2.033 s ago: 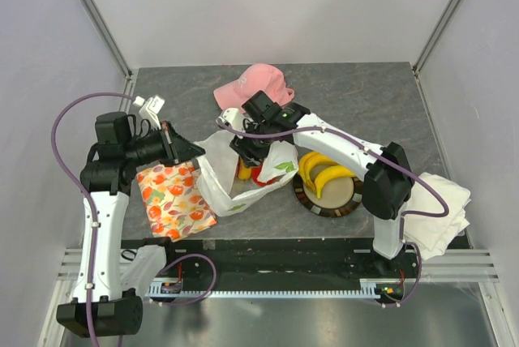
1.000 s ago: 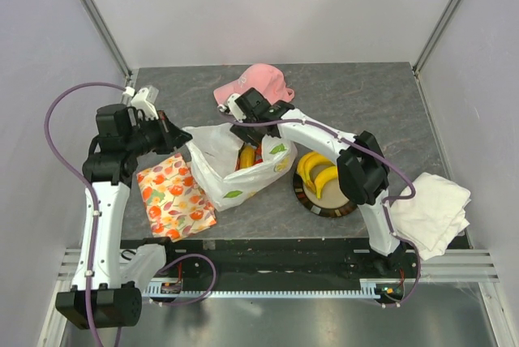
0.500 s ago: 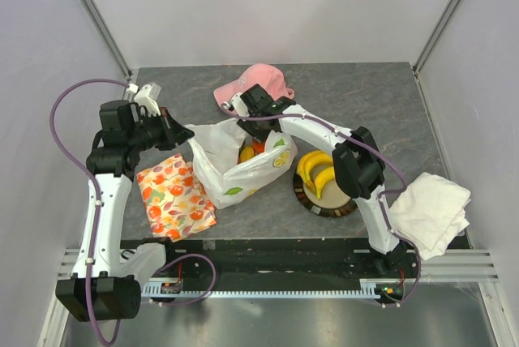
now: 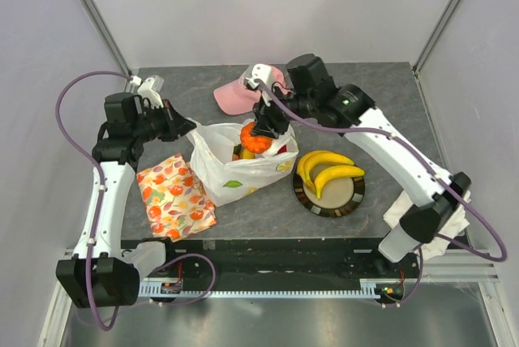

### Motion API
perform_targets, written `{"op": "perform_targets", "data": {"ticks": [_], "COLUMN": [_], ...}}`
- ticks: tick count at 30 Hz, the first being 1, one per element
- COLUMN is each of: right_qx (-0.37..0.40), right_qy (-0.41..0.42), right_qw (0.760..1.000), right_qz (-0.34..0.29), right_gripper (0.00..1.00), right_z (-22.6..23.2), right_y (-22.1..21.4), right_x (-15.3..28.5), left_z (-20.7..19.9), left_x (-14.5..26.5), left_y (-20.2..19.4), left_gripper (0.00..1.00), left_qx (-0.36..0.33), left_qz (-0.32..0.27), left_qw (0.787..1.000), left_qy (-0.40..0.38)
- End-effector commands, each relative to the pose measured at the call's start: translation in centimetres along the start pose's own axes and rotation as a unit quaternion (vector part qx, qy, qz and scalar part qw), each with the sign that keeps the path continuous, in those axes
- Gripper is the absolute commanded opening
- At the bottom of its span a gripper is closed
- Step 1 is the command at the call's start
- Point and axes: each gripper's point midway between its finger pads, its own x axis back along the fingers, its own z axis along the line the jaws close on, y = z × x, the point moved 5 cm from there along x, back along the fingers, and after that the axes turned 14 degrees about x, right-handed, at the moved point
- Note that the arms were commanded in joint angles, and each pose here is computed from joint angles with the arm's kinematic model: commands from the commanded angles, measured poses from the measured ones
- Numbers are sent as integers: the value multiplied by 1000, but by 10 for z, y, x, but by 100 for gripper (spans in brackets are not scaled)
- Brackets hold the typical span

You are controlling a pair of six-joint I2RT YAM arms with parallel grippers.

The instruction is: Take the fake fruits out of the plastic bag

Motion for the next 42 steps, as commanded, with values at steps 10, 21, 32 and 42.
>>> {"op": "perform_targets", "data": {"ticks": [10,21,32,42], "right_qx": [100,167,166,75], "right_qy": [-204,-245,-246,-212], "right_qw": [973,916,899,929], "right_qz": [40,269,322,294], "right_gripper": [26,20,21,35], "right_z": [7,60,58,71], "right_y": [-11,-163,-218,-205], "right_x": [129,181,144,138], "left_z": [-27,-27,-32,-30], "left_x": [3,3,14,12], "left_y": [37,41,40,38], "left_gripper": [2,2,2,2], "left_qx": [-50,-55,-70,-68], "left_qz": [-47,-55,-65,-61], "left_qw": [997,997,995,996], "left_qy": [-32,-28,-25,-22]}}
